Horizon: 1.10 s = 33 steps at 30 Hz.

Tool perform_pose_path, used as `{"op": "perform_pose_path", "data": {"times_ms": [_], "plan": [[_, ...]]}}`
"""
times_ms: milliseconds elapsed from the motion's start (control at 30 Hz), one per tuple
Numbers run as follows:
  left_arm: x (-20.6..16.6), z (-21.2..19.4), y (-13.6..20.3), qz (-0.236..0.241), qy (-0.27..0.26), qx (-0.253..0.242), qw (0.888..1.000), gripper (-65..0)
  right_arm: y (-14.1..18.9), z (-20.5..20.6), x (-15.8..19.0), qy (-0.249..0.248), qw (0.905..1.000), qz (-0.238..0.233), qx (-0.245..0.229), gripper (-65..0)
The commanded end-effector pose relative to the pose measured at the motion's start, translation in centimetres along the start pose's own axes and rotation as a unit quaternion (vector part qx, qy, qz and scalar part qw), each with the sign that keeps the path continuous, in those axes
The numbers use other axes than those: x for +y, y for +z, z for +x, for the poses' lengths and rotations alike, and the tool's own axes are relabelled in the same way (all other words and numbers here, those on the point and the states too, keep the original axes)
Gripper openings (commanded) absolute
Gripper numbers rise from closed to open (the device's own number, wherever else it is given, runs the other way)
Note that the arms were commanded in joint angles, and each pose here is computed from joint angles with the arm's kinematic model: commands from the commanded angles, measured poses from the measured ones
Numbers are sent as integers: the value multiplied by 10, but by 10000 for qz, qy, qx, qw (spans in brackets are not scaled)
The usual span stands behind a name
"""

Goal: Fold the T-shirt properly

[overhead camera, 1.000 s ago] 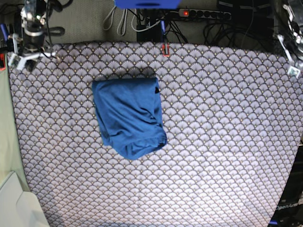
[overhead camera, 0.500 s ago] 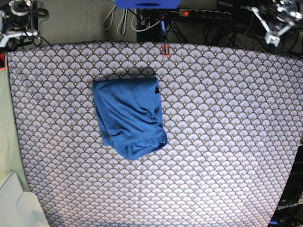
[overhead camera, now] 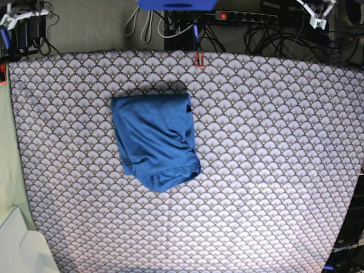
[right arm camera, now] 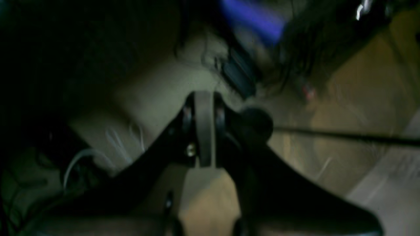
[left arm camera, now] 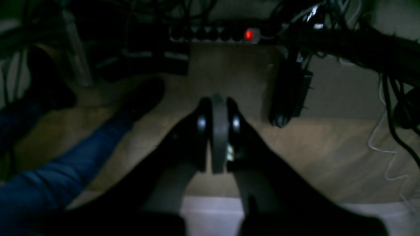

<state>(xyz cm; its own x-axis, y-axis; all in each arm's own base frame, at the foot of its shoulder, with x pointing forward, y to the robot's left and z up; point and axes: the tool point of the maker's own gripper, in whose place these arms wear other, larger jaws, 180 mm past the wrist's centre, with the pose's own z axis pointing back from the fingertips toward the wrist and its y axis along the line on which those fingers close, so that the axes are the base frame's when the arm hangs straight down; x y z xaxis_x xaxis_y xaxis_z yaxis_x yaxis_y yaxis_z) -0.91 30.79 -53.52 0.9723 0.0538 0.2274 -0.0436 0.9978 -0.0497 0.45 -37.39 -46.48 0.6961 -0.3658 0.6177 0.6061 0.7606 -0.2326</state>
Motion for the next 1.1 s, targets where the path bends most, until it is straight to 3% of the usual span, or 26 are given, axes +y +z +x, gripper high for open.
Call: {"op": "perform_pose_path", "data": {"times_ms": [0, 167, 333, 500, 600, 767, 867, 1067], "plan": [[7, 1, 4, 37, -24, -76, 10000, -649, -1, -1, -13, 111, 9999, -107, -8, -650], [2, -6, -2, -57, 137, -240, 9996, -650, -12, -42, -1, 287, 9990, 54, 338, -650], [-21, -17, -15, -366, 55, -174, 9992, -650, -13, -82, 11, 661, 9966, 300, 398, -650], [-52, -26, -32, -757, -27, 78, 9971, -650, -23, -112, 23, 776, 9945, 397, 578, -650], [-77, -31, -47, -1031, 82, 232, 9944, -650, -29, -142, 31, 882, 9904, 429, 978, -650], [-105, -25, -60, -1272, 271, 198, 9913, -650, -37, -163, 49, 1193, 9864, 601, 957, -650], [-107, -25, -63, -1156, 303, 215, 9926, -650, -39, -172, 54, 1585, 9812, 588, 936, -650], [-111, -10, -78, -721, -183, 155, 9971, -650, -45, -162, 64, 2751, 9588, 462, 538, -650]]}}
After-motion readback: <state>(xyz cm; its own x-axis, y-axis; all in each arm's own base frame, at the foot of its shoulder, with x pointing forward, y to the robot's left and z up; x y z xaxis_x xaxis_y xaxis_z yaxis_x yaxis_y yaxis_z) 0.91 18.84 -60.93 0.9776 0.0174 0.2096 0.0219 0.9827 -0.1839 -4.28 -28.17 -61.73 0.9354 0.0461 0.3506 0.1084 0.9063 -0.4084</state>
